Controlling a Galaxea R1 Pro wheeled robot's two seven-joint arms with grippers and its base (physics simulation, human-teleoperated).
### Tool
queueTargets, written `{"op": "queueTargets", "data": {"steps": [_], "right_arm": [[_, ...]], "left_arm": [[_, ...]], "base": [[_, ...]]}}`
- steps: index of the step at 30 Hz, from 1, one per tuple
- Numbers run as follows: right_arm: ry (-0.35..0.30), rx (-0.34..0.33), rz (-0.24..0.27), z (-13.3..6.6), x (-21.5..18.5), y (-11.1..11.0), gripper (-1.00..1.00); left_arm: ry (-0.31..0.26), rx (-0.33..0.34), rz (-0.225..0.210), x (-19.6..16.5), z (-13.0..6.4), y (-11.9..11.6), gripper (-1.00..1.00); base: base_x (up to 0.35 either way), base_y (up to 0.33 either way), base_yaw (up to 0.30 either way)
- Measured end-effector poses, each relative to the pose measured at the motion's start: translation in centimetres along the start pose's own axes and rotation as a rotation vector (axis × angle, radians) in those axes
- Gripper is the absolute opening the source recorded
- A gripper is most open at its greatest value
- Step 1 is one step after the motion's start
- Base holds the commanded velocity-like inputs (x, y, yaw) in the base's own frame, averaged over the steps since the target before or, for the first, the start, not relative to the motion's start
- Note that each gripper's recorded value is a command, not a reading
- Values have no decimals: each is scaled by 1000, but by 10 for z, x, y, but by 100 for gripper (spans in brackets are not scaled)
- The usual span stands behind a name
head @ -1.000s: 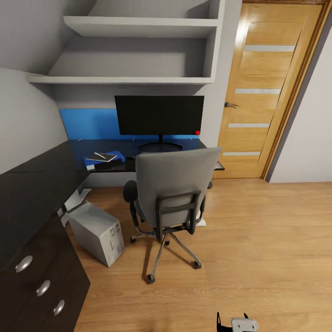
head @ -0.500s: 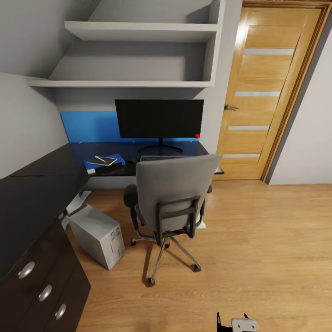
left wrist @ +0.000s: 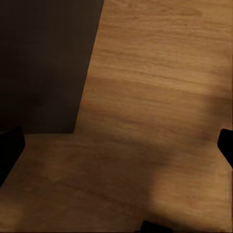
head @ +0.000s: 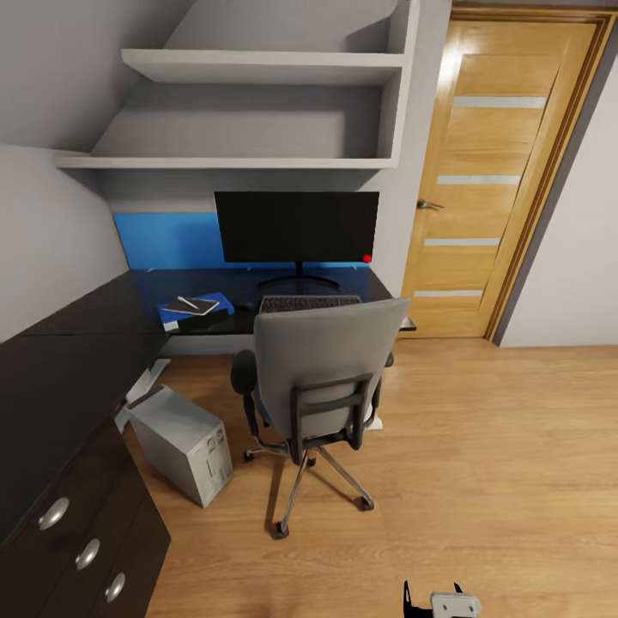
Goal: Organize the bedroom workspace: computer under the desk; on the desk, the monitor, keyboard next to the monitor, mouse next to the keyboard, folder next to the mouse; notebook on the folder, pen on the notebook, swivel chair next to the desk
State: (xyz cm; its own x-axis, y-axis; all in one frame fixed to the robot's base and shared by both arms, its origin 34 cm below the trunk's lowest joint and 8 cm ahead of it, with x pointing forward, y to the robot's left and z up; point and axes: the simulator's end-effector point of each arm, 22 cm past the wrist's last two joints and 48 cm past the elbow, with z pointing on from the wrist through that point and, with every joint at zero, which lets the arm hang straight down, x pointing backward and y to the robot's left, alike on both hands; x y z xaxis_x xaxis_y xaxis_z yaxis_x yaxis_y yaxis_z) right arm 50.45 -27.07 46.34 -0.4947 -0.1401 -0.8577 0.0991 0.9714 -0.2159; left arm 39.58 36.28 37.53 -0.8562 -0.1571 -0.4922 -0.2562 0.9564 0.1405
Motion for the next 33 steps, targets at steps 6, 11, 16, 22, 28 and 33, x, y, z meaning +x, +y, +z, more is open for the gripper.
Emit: {"op": "queueTargets", "data": {"steps": [6, 11, 16, 22, 28, 33], "right_arm": [[0, 0, 0, -4, -11, -2, 100], [0, 0, 0, -8, -20, -4, 100], [1, 0, 0, -11, -29, -6, 100], [1, 0, 0, -15, -39, -9, 100], [1, 0, 0, -20, -49, -11, 100], [1, 0, 0, -23, -57, -13, 100]], "left_arm": [[26, 28, -3, 2, -13, -21, 100], [33, 33, -3, -2, -21, -23, 100], [51, 34, -3, -3, -29, -23, 100], [123, 33, 7, 6, -39, -20, 100], [177, 32, 15, 11, -50, -19, 100], [217, 33, 21, 15, -60, -18, 100]], "base": [[0, 0, 0], [0, 0, 0], [0, 0, 0], [0, 0, 0], [0, 0, 0], [0, 0, 0]]}}
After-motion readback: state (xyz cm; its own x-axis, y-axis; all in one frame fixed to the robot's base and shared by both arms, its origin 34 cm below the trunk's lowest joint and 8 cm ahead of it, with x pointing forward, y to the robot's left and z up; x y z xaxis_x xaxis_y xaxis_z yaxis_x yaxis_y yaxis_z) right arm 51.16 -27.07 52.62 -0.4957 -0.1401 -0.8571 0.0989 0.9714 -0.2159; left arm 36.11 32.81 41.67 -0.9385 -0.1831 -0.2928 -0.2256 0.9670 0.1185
